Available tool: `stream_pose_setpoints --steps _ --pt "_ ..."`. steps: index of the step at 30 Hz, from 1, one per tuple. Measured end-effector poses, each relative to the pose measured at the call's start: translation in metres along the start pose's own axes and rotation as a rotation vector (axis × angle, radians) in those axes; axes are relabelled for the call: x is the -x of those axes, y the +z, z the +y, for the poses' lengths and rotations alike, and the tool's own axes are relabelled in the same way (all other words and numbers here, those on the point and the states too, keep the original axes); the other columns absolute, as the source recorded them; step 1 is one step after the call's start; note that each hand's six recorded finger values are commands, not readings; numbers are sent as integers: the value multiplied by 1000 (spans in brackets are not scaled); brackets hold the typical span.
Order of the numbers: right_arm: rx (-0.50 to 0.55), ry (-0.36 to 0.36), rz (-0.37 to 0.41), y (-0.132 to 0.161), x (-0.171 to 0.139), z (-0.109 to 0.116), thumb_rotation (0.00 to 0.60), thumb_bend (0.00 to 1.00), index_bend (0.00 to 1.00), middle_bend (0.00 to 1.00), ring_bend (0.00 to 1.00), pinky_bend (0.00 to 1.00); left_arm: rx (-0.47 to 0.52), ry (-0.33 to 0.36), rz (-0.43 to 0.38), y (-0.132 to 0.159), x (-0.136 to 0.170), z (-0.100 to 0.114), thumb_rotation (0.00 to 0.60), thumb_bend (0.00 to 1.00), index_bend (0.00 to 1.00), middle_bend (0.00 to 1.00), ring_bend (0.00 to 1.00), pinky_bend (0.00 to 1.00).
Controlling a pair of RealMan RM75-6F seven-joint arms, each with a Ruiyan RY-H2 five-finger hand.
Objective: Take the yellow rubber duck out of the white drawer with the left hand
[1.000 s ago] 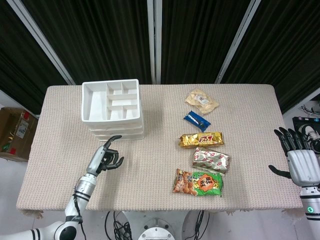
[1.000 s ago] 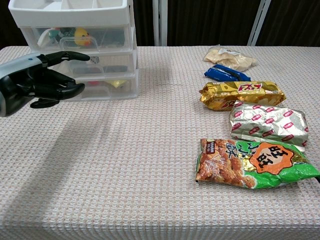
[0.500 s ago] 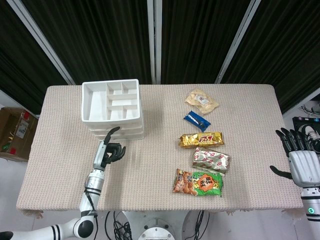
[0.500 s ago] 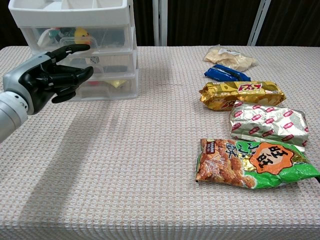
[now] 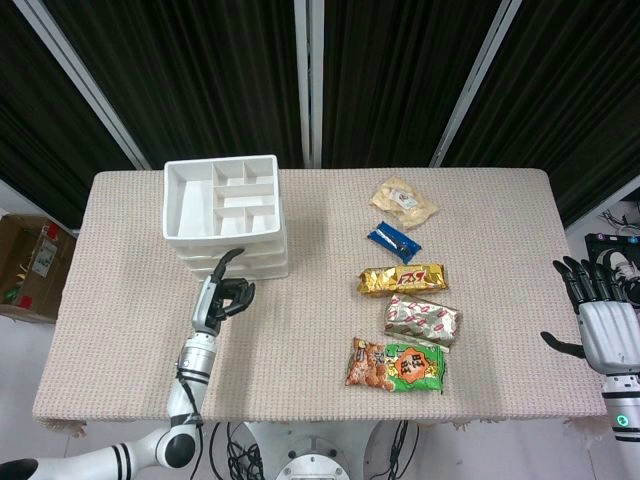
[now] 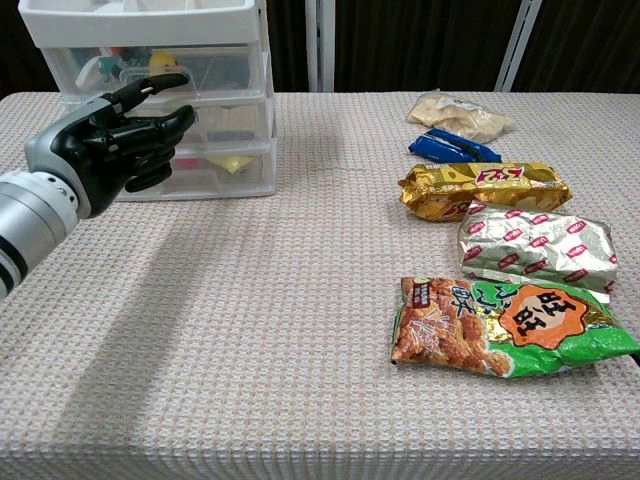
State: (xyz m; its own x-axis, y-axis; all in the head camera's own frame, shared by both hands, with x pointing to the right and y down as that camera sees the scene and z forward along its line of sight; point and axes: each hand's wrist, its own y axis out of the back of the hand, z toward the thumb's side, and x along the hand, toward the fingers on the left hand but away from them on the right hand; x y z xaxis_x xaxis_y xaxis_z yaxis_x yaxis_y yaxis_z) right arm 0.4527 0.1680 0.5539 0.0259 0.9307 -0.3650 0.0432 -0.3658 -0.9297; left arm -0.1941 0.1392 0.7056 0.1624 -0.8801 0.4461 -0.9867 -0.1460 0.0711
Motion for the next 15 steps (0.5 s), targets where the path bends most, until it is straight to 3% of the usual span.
stream_pose_setpoints --steps 15 --pt "3 8 -11 -3 0 -3 600 7 0 48 0 15 208 5 49 -3 -11 -3 600 466 411 860 943 1000"
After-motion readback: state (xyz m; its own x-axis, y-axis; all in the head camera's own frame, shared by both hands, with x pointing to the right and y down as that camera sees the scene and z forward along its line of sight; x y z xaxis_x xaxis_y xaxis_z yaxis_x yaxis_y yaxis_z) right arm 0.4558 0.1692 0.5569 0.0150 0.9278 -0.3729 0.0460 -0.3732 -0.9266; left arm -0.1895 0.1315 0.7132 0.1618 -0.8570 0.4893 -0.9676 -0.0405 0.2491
